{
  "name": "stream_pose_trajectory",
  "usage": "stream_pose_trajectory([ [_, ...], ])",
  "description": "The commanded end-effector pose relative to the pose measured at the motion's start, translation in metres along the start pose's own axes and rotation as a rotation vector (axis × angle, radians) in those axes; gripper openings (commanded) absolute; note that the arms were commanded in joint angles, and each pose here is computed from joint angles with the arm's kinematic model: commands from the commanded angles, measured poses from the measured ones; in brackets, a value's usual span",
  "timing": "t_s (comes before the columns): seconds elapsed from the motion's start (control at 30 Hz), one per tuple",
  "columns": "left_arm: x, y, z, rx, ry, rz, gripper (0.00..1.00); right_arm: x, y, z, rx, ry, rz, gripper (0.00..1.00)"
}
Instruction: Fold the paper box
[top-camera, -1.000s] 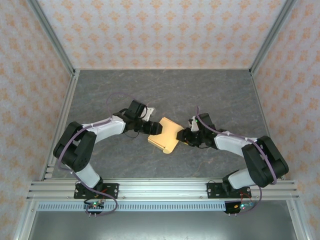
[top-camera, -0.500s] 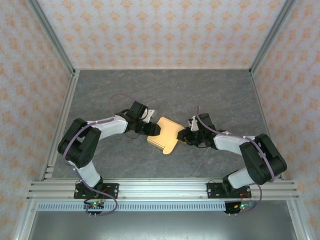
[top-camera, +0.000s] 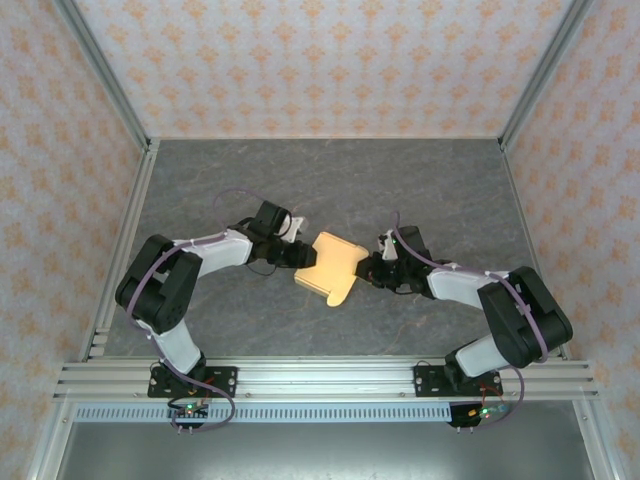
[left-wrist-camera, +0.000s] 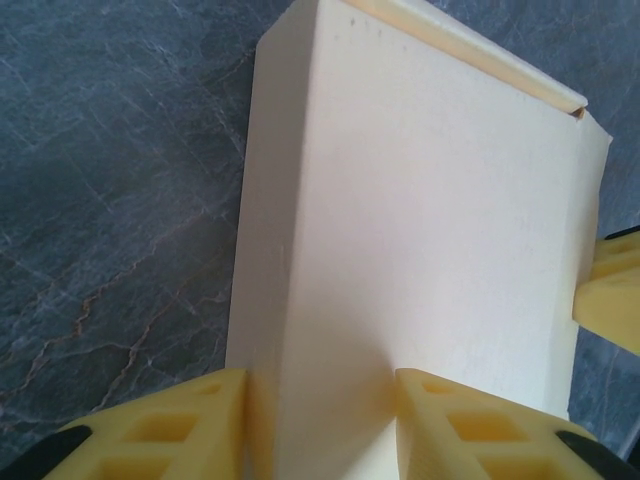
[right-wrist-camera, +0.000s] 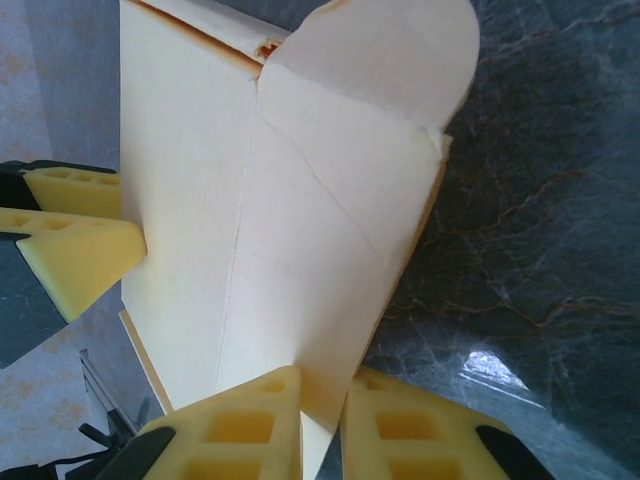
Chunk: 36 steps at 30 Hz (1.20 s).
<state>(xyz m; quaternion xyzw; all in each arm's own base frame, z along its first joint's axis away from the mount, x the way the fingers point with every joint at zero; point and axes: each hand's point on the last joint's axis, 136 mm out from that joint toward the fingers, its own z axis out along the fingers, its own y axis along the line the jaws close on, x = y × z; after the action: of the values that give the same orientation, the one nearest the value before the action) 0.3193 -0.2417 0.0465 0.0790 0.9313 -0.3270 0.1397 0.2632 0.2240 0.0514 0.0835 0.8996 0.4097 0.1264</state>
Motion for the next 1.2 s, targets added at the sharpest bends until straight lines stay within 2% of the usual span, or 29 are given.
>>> stream_pose_trajectory([
  [0.0,0.009,-0.006,0.013,0.07,0.034,-0.048,0.38,-0.012,0.017,-0.003,-0.055,-0.055,-0.045,0.13],
  [0.5,0.004,-0.01,0.024,0.11,0.041,-0.085,0.34,-0.033,0.054,-0.021,-0.136,-0.144,-0.098,0.05],
  [0.73,0.004,-0.01,0.025,0.112,0.042,-0.086,0.34,-0.036,0.058,-0.024,-0.145,-0.159,-0.106,0.02],
  [0.97,0.004,-0.005,0.023,0.086,0.041,-0.083,0.39,-0.035,0.047,-0.02,-0.113,-0.16,-0.092,0.01],
  [1.17,0.002,-0.003,0.017,0.07,0.035,-0.077,0.49,-0.032,0.04,-0.018,-0.091,-0.151,-0.086,0.0],
])
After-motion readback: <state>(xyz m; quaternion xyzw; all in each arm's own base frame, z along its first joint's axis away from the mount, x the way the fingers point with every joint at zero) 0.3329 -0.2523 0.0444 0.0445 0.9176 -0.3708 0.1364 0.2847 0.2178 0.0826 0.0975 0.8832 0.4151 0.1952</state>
